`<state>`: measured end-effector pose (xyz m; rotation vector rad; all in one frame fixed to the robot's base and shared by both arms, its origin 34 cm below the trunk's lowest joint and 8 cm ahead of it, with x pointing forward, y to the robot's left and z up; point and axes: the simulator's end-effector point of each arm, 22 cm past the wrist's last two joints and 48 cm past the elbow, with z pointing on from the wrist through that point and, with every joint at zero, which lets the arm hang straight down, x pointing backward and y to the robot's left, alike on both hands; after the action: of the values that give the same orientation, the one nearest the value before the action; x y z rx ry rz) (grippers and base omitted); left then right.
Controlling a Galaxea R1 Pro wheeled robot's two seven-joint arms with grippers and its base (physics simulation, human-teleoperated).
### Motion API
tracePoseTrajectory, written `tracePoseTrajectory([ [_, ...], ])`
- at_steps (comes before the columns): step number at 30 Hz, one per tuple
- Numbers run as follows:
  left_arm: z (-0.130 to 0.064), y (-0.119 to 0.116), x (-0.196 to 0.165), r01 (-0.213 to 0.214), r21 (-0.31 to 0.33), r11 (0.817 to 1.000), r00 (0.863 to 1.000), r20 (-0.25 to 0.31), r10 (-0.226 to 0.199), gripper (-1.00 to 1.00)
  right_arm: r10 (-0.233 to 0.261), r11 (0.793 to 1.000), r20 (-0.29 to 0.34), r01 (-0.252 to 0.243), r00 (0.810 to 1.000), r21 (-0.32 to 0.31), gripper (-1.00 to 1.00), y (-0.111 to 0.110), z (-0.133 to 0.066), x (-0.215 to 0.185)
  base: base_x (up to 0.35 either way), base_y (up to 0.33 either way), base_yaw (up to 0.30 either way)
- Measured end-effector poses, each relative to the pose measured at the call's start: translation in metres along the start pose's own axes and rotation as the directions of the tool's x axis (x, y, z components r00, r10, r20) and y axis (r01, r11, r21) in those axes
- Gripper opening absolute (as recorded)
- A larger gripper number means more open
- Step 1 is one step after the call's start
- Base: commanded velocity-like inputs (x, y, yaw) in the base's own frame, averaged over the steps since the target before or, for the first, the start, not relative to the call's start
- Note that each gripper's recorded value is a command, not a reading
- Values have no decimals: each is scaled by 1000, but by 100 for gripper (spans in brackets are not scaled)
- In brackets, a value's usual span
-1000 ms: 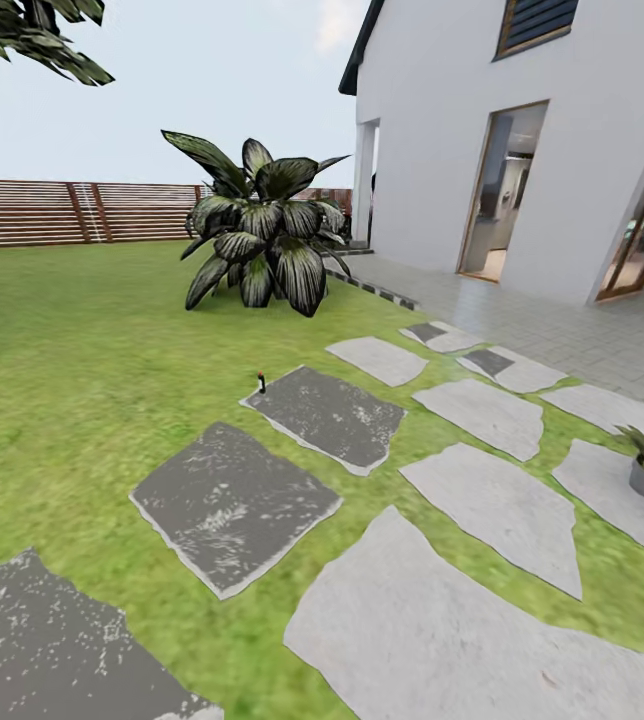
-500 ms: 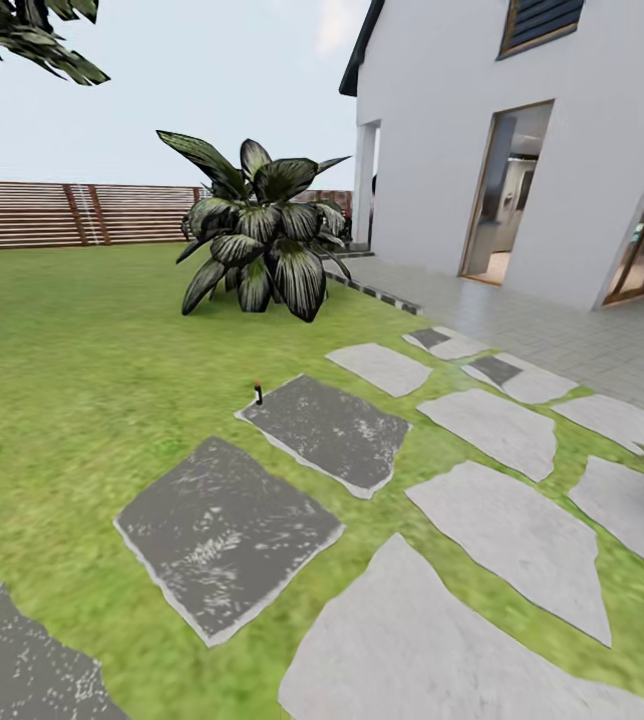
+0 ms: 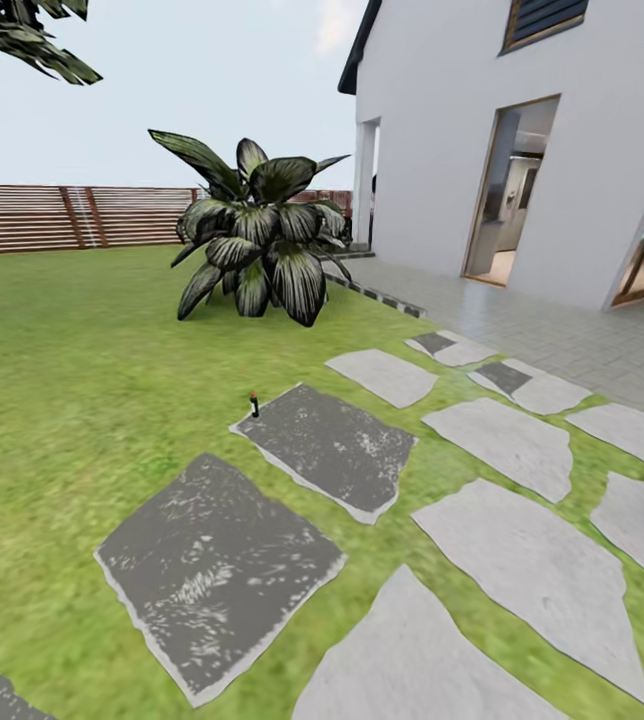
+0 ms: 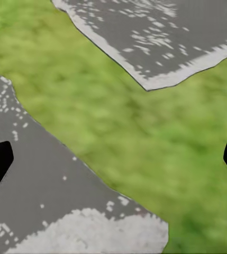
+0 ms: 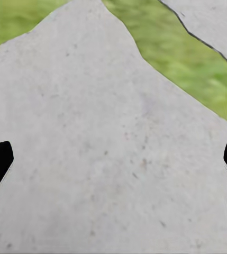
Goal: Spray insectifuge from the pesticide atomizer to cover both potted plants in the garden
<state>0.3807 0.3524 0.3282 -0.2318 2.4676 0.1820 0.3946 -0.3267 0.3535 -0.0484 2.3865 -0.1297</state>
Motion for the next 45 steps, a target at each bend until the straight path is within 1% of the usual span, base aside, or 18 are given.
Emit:
tracePoseTrajectory([
  [24,0,1,0,2,-2,1000,1000,0,-2,100,-1,1000,1,1,1000,-1,100,0,0,0,339,10,0],
  [28,0,1,0,4,-3,1000,1000,0,-4,100,-1,1000,1,1,1000,-1,100,1,0,-1,320,153,128],
  [35,0,1,0,6,-4,1000,1000,0,-6,100,-1,1000,2,1,1000,-1,100,0,0,-1,300,210,235],
  [45,0,1,0,6,-4,1000,1000,0,-6,100,0,1000,4,0,1000,0,100,0,0,-2,287,231,36],
])
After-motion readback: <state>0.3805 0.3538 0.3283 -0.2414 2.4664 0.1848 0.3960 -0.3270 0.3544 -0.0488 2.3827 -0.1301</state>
